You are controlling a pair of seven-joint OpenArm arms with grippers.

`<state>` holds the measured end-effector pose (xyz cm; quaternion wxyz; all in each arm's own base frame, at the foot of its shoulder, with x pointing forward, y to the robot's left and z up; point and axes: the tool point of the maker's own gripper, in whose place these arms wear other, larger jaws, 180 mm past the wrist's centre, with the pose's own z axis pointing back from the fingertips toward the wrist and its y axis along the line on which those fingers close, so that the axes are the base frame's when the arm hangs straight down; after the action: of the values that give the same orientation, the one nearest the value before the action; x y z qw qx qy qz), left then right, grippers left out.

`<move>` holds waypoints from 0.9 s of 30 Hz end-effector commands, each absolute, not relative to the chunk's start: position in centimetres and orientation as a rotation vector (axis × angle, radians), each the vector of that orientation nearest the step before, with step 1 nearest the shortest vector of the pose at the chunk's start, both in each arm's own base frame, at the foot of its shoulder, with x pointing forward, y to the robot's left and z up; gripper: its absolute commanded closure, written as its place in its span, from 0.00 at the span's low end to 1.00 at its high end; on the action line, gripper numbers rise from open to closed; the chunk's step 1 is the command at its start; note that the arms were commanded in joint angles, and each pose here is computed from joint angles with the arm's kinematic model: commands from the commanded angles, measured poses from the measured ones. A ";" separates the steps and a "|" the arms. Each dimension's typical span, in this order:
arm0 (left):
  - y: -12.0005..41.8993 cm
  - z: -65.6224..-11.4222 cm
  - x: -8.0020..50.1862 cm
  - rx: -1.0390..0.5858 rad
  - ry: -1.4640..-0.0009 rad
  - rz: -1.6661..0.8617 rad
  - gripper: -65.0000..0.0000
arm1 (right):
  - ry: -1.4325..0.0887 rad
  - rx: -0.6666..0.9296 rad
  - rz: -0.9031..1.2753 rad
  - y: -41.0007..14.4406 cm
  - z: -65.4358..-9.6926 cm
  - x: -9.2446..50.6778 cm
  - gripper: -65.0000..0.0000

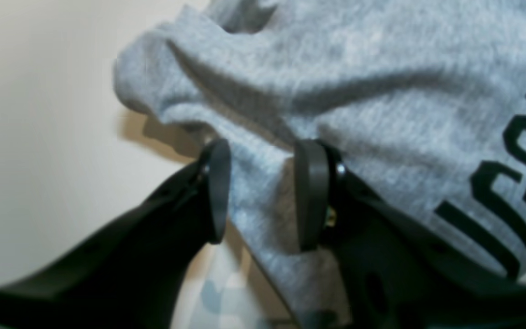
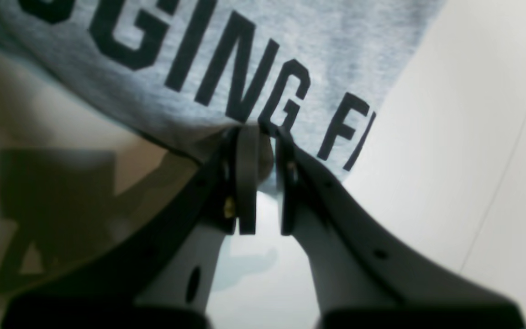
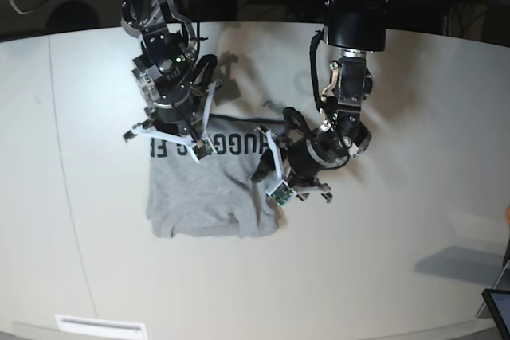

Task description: Fold the T-shirt properly

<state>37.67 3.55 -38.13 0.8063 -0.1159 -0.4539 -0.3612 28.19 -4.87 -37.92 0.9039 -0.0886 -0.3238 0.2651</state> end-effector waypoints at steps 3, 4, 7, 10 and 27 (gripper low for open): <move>4.2 -37.7 38.6 -0.245 -0.991 -0.764 0.65 | -0.712 -0.189 0.536 -4.8 -36.9 29.0 0.90; 4.3 -37.9 38.5 -0.245 -0.985 -0.762 0.65 | -0.709 -0.188 0.537 -4.8 -37.0 29.0 0.90; 5.4 -37.7 38.8 -0.223 -0.990 -0.763 0.65 | -0.708 -0.186 0.535 -4.8 -37.1 28.7 0.90; 6.0 -35.7 39.4 -0.193 -1.042 -0.774 0.65 | -0.725 -0.190 0.528 -4.8 -36.5 28.9 0.90; 9.4 -26.4 34.2 -0.148 -1.456 -0.684 0.65 | -1.305 0.017 0.357 -5.2 -29.6 30.5 0.90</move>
<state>33.75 9.13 -27.82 0.7069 -0.0699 -0.6333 -0.3071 29.88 -4.93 -30.87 0.7931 0.0142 -0.5845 0.1710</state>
